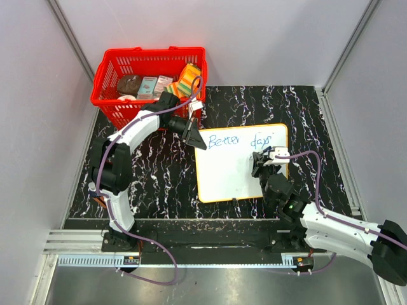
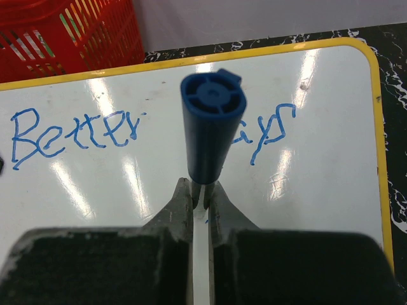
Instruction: Write a sentence on the whiteboard
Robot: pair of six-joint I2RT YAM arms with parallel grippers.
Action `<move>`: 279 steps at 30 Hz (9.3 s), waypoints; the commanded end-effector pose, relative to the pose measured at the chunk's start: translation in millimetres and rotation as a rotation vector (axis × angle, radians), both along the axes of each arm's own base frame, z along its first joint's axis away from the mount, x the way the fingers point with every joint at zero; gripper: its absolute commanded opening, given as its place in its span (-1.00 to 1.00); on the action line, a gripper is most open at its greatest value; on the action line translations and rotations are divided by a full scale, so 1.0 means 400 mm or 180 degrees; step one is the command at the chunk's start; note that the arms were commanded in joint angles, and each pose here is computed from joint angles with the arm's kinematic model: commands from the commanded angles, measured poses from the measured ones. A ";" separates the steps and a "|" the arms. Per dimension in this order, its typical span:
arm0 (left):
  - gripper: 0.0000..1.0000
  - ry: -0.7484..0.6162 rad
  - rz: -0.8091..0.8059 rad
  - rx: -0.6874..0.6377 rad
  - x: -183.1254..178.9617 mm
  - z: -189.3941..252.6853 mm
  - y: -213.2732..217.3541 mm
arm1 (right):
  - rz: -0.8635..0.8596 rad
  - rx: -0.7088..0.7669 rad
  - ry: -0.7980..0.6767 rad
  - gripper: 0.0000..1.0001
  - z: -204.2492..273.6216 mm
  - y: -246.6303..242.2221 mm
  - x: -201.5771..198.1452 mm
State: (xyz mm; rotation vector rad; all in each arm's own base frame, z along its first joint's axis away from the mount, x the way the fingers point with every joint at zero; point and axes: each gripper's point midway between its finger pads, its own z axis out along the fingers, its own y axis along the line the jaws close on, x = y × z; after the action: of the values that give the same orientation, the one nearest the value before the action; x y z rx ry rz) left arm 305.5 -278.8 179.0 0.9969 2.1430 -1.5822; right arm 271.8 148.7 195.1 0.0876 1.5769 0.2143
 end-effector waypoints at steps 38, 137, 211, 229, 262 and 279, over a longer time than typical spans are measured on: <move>-1.00 -0.0754 0.0115 0.0375 0.065 -0.021 0.018 | -0.0198 -0.0069 -0.0128 -1.00 0.057 -0.023 0.023; -1.00 -0.0768 0.0125 0.0388 0.066 -0.020 0.020 | -0.0338 -0.0014 -0.0078 -1.00 0.080 -0.075 0.046; -1.00 -0.0766 0.0124 0.0392 0.069 -0.021 0.017 | -0.0365 0.0027 -0.0188 -1.00 0.113 -0.118 0.014; -1.00 -0.0762 0.0120 0.0378 0.068 -0.019 0.016 | -0.0333 0.0066 -0.0122 -1.00 0.097 -0.121 0.044; -1.00 -0.0771 0.0130 0.0388 0.071 -0.018 0.016 | -0.0149 0.0092 0.0250 -1.00 0.007 -0.100 0.028; -1.00 -0.0777 0.0125 0.0391 0.069 -0.017 0.016 | -0.0368 0.0054 0.0254 -1.00 0.015 -0.135 0.025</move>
State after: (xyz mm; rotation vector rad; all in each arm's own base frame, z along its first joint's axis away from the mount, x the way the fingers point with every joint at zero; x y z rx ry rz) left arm 304.2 -280.0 178.3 1.0060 2.1430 -1.5792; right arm 279.4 105.7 192.8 0.1513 1.6636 0.1777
